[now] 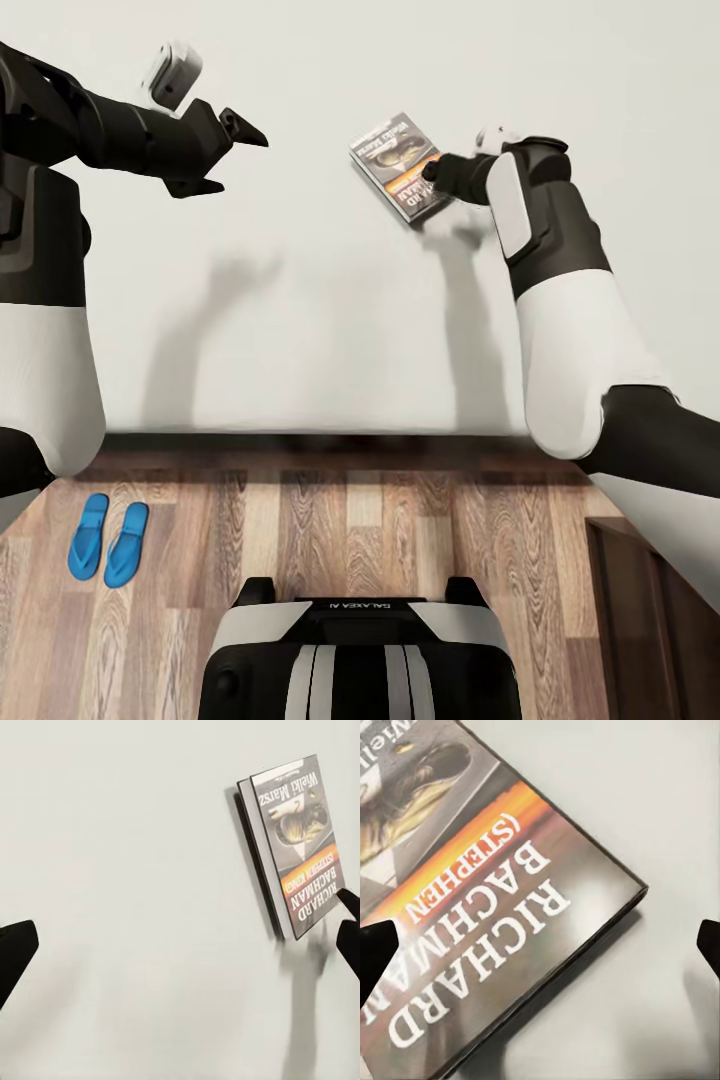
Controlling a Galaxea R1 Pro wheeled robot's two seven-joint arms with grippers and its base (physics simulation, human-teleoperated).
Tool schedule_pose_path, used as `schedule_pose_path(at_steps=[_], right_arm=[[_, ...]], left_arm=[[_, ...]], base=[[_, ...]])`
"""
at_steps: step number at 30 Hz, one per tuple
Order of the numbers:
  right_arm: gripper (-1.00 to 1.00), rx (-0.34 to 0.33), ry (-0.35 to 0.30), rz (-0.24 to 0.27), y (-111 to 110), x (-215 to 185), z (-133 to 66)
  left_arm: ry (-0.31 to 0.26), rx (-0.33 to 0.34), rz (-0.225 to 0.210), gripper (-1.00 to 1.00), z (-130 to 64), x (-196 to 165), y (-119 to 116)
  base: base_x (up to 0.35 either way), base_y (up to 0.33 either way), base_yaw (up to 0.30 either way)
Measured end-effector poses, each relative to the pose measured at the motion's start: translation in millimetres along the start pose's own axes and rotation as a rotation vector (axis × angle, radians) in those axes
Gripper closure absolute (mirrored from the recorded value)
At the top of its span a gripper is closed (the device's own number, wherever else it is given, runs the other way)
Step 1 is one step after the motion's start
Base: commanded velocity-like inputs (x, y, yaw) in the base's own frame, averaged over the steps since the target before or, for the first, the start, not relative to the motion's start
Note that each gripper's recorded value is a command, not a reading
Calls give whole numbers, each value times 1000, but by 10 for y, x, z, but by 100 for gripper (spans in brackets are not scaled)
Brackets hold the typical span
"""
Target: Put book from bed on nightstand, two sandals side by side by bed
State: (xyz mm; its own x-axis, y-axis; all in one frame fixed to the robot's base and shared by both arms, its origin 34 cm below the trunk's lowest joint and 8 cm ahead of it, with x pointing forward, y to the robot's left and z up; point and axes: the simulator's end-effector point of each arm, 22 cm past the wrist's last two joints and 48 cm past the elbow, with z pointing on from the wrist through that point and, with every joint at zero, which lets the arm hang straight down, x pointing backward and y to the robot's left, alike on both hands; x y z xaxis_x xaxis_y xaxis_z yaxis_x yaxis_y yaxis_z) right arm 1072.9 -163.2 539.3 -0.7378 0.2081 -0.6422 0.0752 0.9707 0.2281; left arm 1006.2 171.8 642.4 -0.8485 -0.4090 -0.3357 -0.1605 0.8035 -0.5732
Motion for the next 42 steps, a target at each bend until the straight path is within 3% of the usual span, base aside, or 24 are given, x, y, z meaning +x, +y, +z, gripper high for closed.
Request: schedule_pose_path(at_steps=[14, 23, 42], right_arm=[[-100, -6, -125, -4, 23, -665, -417], [-100, -8, -59, -14, 34, -539, -459], [-100, -16, -85, -16, 88, -731, -672]], left_arm=[[1, -1, 4, -100, 0, 7, -9], [-4, 3, 10, -100, -24, -1, -35], [-21, 11, 22, -100, -167, -62, -155]], base=[[207, 173, 0], [164, 126, 0], [73, 12, 0]])
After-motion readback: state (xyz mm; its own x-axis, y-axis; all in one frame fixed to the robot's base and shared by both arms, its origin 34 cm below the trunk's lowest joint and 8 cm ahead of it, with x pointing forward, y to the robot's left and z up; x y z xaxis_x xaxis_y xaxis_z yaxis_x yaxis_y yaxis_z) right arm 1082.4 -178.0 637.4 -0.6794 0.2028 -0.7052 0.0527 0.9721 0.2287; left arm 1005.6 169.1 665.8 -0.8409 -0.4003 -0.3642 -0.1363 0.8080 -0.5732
